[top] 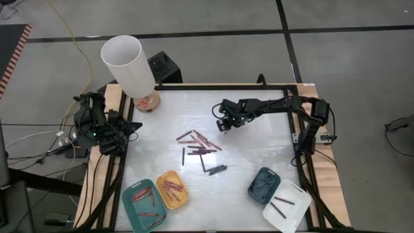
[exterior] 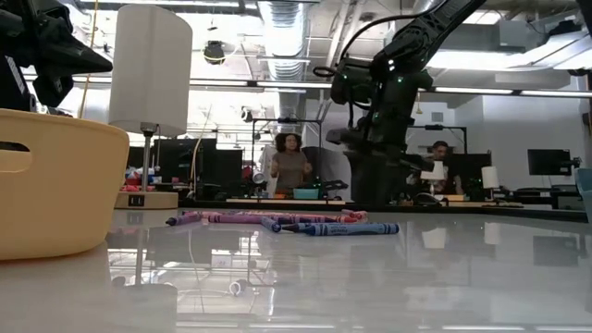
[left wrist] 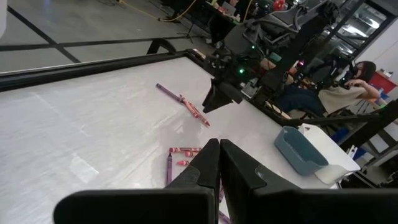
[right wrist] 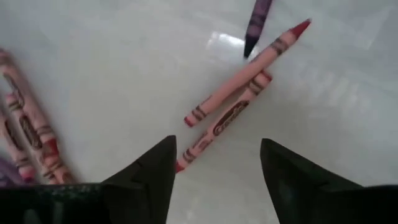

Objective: Sort crayons
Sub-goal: Put the red crayon into the blue bin

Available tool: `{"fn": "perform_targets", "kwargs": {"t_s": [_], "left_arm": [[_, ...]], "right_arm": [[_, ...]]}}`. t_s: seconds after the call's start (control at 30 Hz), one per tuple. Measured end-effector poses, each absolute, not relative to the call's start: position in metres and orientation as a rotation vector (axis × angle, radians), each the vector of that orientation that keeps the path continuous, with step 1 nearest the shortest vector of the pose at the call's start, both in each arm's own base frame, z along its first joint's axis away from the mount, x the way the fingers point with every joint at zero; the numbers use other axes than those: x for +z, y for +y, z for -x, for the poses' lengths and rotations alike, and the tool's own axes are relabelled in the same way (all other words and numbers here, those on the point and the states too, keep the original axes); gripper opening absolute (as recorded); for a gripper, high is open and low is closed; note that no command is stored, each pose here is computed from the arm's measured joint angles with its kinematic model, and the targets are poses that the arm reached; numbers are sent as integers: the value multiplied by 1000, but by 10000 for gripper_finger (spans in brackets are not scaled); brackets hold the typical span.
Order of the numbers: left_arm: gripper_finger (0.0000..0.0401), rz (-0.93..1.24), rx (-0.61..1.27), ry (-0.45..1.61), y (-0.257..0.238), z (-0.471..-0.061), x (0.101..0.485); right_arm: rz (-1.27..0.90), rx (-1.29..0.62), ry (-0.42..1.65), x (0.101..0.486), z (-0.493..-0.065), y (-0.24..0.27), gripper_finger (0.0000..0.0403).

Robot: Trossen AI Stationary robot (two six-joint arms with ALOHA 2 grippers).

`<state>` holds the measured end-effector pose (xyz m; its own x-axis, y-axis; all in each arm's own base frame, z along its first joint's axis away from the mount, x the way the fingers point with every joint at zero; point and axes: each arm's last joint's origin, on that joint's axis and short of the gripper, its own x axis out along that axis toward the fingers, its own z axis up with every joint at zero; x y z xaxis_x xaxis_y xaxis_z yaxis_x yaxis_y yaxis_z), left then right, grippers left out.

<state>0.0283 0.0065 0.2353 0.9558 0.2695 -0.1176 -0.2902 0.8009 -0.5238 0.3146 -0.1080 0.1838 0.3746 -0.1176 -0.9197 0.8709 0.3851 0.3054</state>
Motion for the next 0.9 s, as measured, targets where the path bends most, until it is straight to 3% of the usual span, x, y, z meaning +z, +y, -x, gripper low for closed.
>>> {"fn": "perform_targets", "kwargs": {"t_s": [0.9], "left_arm": [[0,567,300,38,7,-28,235]], "right_arm": [[-920,-974,892,169,-310,-94,225]]}}
